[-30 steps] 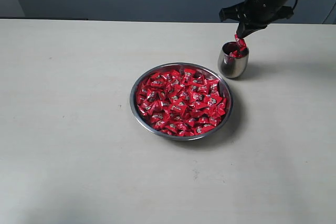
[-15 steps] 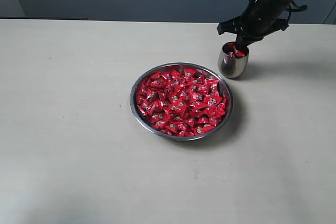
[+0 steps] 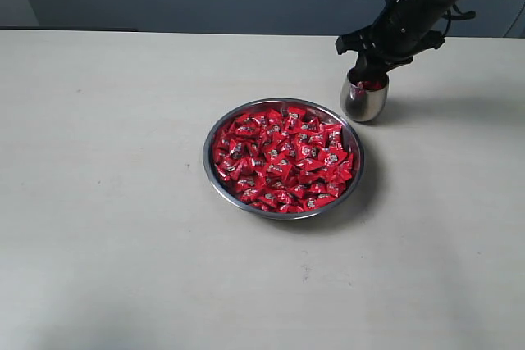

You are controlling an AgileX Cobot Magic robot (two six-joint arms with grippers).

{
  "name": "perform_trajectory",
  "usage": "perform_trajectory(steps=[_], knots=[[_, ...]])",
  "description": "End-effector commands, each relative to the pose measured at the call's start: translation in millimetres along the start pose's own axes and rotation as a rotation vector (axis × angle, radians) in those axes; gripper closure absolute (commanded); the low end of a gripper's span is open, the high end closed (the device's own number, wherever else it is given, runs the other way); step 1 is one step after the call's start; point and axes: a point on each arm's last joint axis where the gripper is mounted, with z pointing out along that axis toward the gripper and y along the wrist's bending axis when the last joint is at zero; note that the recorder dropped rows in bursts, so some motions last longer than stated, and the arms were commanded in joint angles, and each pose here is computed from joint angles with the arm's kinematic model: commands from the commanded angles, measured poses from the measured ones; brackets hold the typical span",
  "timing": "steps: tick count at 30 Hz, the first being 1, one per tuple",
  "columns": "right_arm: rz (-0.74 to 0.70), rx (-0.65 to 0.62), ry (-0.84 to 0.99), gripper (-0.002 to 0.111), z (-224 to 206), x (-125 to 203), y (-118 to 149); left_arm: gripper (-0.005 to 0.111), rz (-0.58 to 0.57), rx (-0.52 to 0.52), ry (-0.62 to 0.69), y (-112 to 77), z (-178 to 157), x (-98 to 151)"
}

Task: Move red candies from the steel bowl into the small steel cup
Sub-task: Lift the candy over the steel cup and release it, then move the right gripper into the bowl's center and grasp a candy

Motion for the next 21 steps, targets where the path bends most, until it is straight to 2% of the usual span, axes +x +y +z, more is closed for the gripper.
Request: perform_trajectory(steps=[1,6,11,13,17,21], knots=[[-0.007,-0.001,-0.011,0.077,-4,-2,-1,0.106,-0.001,-0.001,-0.021,0.2,-1,-4],[0.0,-0.016,-0.03,0.077,-16,-5,3,0.106,-0.001,-0.001,-0.021,0.2,-1,-4],[0.019,-0.068,-0.077,0.077,-50,-9,14,0.106,-0.001,-0.001,-0.021,0.2,-1,-4],[0.039,-0.115,-0.105,0.077,-65,-12,21,0.106,-0.001,-0.001,-0.021,0.2,-1,-4],[-0.012,-0.247,-0.134,0.077,-83,-12,37,0.106,-0.001,-0.001,-0.021,0.2,-1,-4],[-0.049,-0.278,-0.133,0.077,-85,0,55,0.106,-0.001,-0.001,-0.021,0.2,-1,-4]])
